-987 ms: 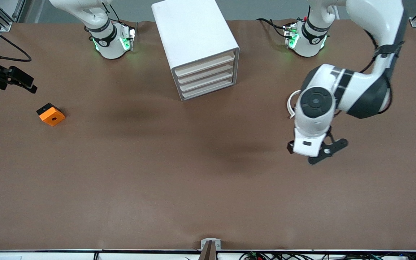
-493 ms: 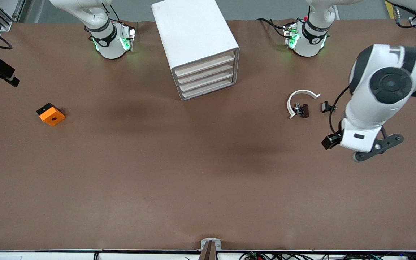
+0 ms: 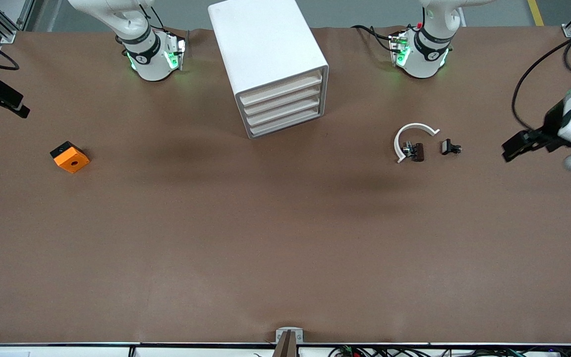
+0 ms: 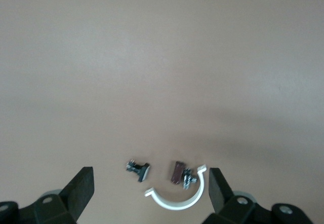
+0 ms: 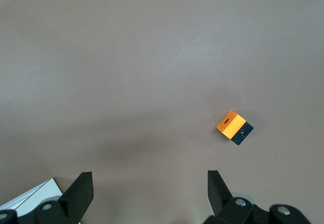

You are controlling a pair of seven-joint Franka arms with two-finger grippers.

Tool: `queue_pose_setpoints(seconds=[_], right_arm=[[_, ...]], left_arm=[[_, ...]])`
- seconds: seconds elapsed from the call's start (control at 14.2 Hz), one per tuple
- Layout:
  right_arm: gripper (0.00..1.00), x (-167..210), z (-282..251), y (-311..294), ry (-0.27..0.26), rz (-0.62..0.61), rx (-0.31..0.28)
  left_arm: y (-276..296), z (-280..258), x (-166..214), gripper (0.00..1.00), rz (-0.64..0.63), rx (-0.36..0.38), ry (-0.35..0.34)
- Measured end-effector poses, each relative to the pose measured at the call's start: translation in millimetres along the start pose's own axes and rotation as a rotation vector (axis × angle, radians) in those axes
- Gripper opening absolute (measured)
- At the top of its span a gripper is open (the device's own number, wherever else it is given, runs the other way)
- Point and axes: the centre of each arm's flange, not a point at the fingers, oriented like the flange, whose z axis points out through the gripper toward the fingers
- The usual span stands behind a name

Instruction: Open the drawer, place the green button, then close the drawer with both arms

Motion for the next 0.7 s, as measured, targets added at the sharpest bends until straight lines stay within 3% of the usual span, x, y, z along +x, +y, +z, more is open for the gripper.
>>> queue_pose_setpoints(seconds=[0.7], right_arm=[[1.0,0,1,0,-0.003,0.0,0.0]], left_arm=[[3,-44,-44,1.0,0.087,-0.019,-0.041]])
